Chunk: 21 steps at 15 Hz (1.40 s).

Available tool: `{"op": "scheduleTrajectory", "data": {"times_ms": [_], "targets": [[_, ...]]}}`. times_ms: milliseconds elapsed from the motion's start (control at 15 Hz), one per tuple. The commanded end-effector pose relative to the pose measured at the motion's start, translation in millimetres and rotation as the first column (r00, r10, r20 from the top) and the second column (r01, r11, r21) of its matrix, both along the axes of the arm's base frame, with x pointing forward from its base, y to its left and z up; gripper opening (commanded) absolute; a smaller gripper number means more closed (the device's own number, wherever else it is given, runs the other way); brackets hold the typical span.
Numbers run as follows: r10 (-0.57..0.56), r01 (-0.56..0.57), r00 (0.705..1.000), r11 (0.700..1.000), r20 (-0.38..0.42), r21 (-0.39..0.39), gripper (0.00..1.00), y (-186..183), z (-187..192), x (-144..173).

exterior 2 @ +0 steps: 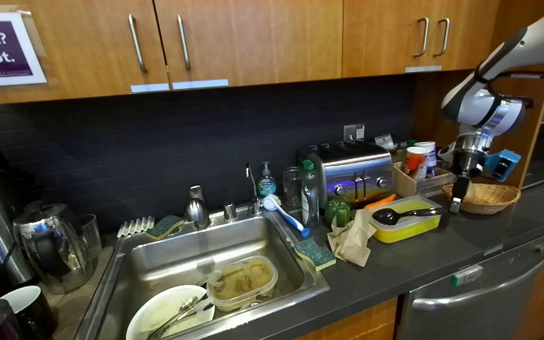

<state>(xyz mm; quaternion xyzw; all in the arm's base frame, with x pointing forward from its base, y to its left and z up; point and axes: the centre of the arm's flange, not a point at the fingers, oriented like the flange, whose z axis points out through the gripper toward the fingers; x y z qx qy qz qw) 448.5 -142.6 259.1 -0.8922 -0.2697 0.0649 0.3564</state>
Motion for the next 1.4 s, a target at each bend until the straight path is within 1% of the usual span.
{"op": "scheduleTrajectory", "data": {"times_ms": [0, 267, 400, 533, 800, 1333], "targets": [[-0.012, 0.015, 0.994, 1.000, 0.108, -0.026, 0.01, 3.7, 21.8, -7.7], [0.000, 0.018, 0.976, 0.997, 0.217, -0.081, 0.01, 1.2, 40.0, -3.2], [0.004, 0.024, 0.967, 0.994, 0.256, -0.106, 0.01, -0.1, 47.2, -1.6], [0.009, 0.025, 0.960, 0.992, 0.279, -0.121, 0.01, -0.9, 52.1, -0.9], [0.010, 0.029, 0.956, 0.991, 0.293, -0.130, 0.01, -1.9, 56.2, -0.1], [0.016, 0.017, 0.962, 0.993, 0.274, -0.116, 0.01, -0.4, 54.1, 1.9]]}}
